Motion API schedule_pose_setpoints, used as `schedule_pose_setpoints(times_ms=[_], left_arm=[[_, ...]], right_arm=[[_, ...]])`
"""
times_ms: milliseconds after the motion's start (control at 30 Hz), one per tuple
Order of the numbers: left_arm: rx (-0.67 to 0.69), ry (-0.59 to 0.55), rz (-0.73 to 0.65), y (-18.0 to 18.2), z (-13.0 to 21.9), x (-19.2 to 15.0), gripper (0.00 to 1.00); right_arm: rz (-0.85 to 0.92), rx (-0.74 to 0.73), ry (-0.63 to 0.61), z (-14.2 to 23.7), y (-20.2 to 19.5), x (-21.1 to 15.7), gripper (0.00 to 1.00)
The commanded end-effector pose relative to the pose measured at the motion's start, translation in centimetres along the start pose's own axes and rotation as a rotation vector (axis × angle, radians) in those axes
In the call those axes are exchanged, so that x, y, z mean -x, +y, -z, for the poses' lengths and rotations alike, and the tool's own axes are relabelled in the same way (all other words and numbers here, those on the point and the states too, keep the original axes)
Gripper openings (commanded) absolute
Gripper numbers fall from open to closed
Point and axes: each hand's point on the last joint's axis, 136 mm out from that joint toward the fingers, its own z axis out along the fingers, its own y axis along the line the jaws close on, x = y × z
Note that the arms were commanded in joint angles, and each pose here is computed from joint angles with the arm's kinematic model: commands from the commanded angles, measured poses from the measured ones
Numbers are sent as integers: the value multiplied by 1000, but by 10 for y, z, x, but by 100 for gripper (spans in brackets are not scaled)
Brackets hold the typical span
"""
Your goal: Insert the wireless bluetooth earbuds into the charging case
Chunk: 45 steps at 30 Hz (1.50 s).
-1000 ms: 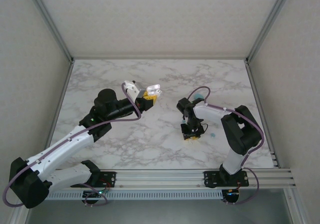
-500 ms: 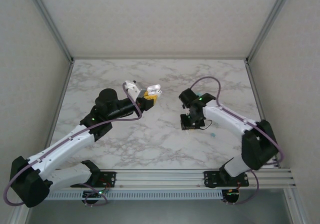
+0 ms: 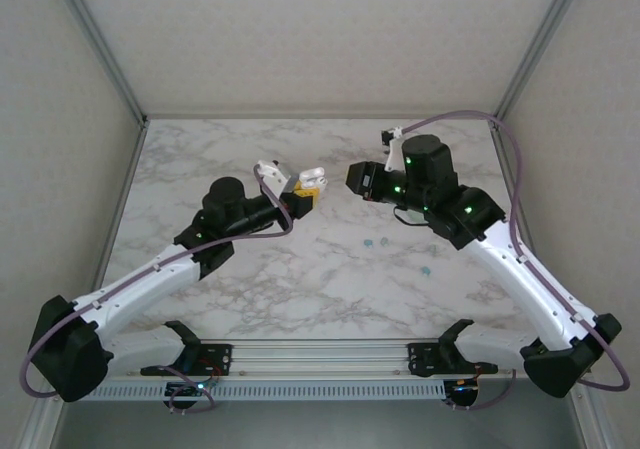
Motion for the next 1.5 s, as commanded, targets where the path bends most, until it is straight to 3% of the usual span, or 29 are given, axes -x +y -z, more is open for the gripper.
schedule_pose_setpoints(times_ms=[0, 767, 1100, 1467], left_arm=[[-1, -59, -10, -2, -3, 11, 16], [0, -66, 1, -5, -4, 11, 17], [49, -105, 19, 3, -1, 17, 17], [4, -99, -8, -6, 0, 22, 17]], right_arm=[[-48, 113, -40, -12, 28, 9, 29], [48, 64, -50, -55, 45, -12, 29], [74, 59, 19, -56, 43, -28, 30], [107, 46, 28, -51, 45, -26, 38]])
